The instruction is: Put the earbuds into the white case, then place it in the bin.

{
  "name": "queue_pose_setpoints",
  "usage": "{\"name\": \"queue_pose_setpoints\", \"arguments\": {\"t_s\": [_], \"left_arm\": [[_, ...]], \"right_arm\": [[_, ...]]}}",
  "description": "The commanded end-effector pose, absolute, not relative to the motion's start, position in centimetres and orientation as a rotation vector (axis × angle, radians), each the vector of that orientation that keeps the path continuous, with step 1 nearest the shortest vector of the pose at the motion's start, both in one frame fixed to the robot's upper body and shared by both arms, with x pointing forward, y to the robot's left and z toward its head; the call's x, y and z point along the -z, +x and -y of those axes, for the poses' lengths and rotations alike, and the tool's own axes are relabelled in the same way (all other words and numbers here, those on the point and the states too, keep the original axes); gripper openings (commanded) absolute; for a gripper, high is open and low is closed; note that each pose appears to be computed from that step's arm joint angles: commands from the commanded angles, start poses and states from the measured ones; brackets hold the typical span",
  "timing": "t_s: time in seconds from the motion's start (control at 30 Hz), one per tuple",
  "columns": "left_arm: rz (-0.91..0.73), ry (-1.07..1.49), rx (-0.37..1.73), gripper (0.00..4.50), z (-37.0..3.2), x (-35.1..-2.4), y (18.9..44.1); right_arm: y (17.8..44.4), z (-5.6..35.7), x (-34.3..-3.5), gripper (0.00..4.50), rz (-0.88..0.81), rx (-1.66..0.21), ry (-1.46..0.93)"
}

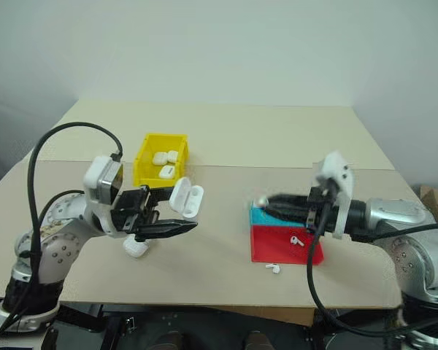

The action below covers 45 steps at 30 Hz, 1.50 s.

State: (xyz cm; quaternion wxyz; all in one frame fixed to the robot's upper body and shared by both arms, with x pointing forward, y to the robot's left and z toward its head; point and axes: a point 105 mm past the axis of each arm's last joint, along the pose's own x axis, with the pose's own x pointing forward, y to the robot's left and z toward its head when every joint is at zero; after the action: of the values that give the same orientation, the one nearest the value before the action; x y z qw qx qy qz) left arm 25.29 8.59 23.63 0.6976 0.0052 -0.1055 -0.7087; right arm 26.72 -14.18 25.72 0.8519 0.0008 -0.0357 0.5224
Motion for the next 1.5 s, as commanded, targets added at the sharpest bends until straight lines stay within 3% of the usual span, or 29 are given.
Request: {"name": "queue_pose_setpoints", "arguments": {"t_s": [0.03, 0.2, 0.5, 1.27, 1.5], "left_arm": [[0.269, 0.036, 1.600, 2.76, -8.0, -24.5, 25.9], [0.263, 0.037, 1.617, 2.76, -7.2, -25.1, 26.9], [0.290, 0.034, 1.630, 2.76, -6.6, -25.7, 27.6], [0.333, 0.043, 1.616, 2.76, -6.8, -26.1, 27.5], [0.343, 0.047, 1.609, 2.76, -6.8, -26.1, 27.6]], "right_arm": [[25.9, 13.0, -29.6, 0.73, 0.293, -1.111, 0.108], [25.2, 10.1, -31.4, 0.73, 0.413, -1.180, 0.213], [25.3, 7.0, -29.6, 0.73, 0.376, -1.196, 0.188], [25.8, 6.5, -26.7, 0.73, 0.351, -1.181, -0.058], [25.5, 6.8, -26.4, 3.06, 0.330, -1.218, -0.092]]}}
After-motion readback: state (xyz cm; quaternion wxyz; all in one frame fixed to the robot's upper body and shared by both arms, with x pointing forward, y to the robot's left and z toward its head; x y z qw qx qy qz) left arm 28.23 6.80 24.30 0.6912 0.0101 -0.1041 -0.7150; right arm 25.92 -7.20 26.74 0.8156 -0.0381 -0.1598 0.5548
